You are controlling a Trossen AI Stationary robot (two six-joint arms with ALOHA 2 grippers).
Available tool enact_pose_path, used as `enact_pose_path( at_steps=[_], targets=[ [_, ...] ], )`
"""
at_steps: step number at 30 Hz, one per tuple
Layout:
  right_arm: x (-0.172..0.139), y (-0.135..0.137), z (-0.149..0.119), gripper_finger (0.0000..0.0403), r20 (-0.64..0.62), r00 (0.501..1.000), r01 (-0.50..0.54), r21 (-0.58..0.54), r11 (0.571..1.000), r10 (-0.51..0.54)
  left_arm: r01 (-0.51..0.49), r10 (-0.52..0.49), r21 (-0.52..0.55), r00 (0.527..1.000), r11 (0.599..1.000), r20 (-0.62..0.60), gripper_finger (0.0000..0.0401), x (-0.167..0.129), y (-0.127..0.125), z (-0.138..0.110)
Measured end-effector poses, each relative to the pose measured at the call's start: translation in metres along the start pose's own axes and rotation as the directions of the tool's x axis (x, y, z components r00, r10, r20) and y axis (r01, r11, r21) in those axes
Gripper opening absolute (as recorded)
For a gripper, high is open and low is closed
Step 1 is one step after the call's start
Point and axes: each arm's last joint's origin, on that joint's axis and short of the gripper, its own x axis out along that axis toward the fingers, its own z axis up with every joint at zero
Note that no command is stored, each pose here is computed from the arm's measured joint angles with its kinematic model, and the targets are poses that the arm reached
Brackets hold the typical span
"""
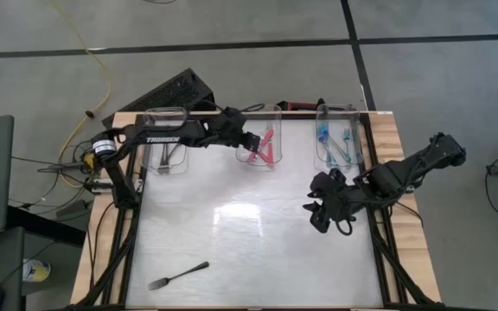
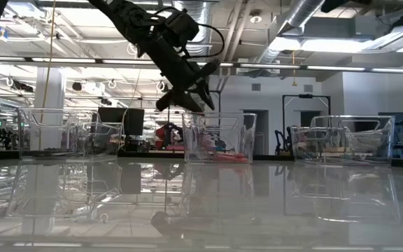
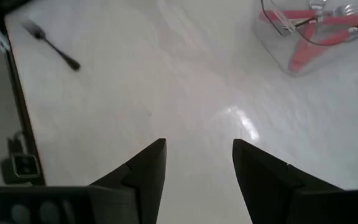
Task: Sort silverware by color (type)
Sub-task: Put the pink fork into the middle transparent bin, then put the black fork into the left transparent bin
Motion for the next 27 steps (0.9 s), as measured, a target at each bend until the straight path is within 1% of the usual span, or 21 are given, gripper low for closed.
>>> enact_pose_path(
  at_steps=[3, 5, 7, 9, 10, 12, 13, 15, 16, 17, 19, 22, 24, 27],
  targets=[
    [0.0, 0.002, -0.001, 0.0207, 0.02, 1.0, 0.003, 0.057, 0.998, -0.004, 0.005, -0.006, 0.102, 1.0, 0.995, 0.006, 0.0163, -0.008, 0.003, 0.008],
    [0.002, 0.006, -0.002, 0.0207, 0.045, 0.999, 0.024, 0.092, 0.995, -0.029, 0.038, -0.032, 0.176, 0.999, 0.984, -0.034, 0.0179, -0.017, 0.004, 0.011],
    [0.003, 0.009, -0.005, 0.0207, 0.05, 0.998, 0.023, 0.136, 0.99, -0.03, 0.102, -0.081, 0.189, 0.99, 0.977, -0.115, 0.0187, -0.032, 0.005, 0.014],
    [0.006, 0.015, -0.005, 0.0207, 0.065, 0.998, -0.002, 0.201, 0.98, -0.011, 0.202, -0.157, 0.203, 0.964, 0.958, -0.216, 0.019, -0.051, 0.001, 0.013],
    [0.007, 0.017, -0.004, 0.0207, 0.077, 0.997, -0.017, 0.231, 0.973, -0.001, 0.251, -0.186, 0.213, 0.942, 0.944, -0.281, 0.019, -0.061, -0.003, 0.009],
    [0.012, 0.024, -0.006, 0.0207, 0.077, 0.997, -0.03, 0.254, 0.967, 0.011, 0.348, -0.227, 0.249, 0.883, 0.904, -0.41, 0.0189, -0.084, -0.014, -0.006],
    [0.015, 0.029, -0.007, 0.0207, 0.08, 0.997, -0.04, 0.262, 0.964, 0.019, 0.389, -0.228, 0.274, 0.851, 0.88, -0.473, 0.0187, -0.096, -0.022, -0.017],
    [0.022, 0.036, -0.006, 0.0207, 0.106, 0.994, -0.059, 0.279, 0.958, 0.031, 0.449, -0.19, 0.327, 0.783, 0.832, -0.592, 0.0183, -0.123, -0.036, -0.043],
    [0.026, 0.039, -0.006, 0.0207, 0.109, 0.994, -0.056, 0.279, 0.959, 0.026, 0.481, -0.173, 0.36, 0.758, 0.8, -0.629, 0.0181, -0.136, -0.044, -0.057],
    [0.031, 0.042, -0.006, 0.0207, 0.111, 0.994, -0.053, 0.276, 0.96, 0.023, 0.507, -0.157, 0.395, 0.744, 0.766, -0.65, 0.0179, -0.149, -0.051, -0.072],
    [0.042, 0.047, -0.004, 0.0207, 0.12, 0.993, -0.053, 0.273, 0.96, 0.021, 0.537, -0.121, 0.45, 0.726, 0.714, -0.677, 0.0176, -0.173, -0.062, -0.104],
    [0.057, 0.05, -0.002, 0.0207, 0.112, 0.994, -0.04, 0.282, 0.958, 0.008, 0.557, -0.09, 0.514, 0.73, 0.652, -0.677, 0.0173, -0.207, -0.071, -0.153],
    [0.063, 0.05, 0.0, 0.0207, 0.09, 0.996, -0.034, 0.276, 0.961, 0.01, 0.556, -0.07, 0.544, 0.737, 0.628, -0.672, 0.0173, -0.223, -0.071, -0.184],
    [0.07, 0.049, 0.002, 0.0207, 0.074, 0.997, -0.03, 0.218, 0.975, 0.014, 0.574, -0.086, 0.55, 0.736, 0.606, -0.672, 0.0173, -0.243, -0.071, -0.227]
  ],
)
